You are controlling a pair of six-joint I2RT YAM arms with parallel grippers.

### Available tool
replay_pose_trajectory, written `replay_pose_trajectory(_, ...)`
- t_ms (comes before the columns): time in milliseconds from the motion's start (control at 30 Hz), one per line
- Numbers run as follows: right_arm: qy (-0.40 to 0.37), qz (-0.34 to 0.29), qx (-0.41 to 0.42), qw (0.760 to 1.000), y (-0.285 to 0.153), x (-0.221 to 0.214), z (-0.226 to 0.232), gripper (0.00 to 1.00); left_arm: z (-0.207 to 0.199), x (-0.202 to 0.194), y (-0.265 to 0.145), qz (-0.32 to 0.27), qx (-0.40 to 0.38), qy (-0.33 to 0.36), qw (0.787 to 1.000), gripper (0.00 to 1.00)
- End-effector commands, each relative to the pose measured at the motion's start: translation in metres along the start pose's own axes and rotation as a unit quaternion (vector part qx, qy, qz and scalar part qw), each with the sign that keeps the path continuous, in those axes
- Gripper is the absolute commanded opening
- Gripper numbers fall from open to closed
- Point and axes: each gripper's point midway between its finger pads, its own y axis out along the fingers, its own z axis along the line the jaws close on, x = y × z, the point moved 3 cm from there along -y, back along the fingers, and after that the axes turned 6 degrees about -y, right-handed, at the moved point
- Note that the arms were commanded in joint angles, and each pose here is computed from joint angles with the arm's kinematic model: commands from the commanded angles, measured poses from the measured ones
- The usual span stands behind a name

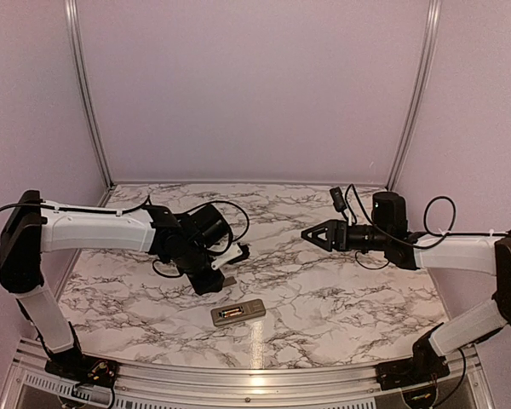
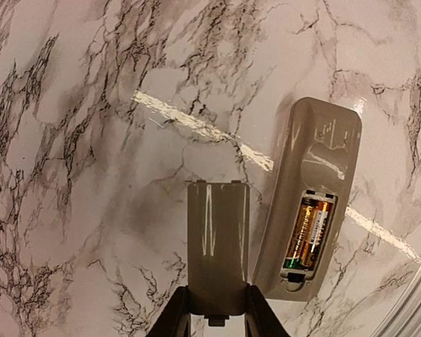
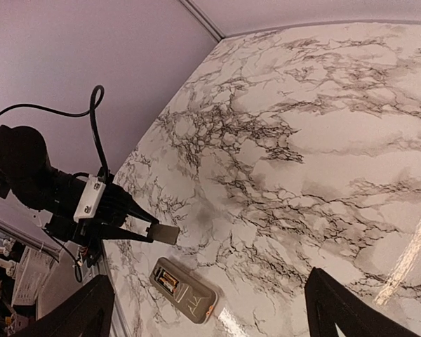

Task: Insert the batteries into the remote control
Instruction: Pick up the battery cover from the center of the board, then load the battery cover onto the remote control without the battery cover.

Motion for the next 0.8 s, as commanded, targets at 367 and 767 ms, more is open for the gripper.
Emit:
replay_pose_trajectory(367, -0.003, -0.003, 0.018, 1.0, 0.001, 0.004, 0.002, 0.91, -0.038, -0.029, 0.002, 0.109, 0.011, 0.1, 0.989, 0.22)
replay_pose_trajectory(767, -0.003, 0.0, 0.021, 1.0, 0.003, 0.002, 0.0, 0.91, -0.062, -0.021, 0.003, 0.096, -0.02, 0.131, 0.987, 0.21)
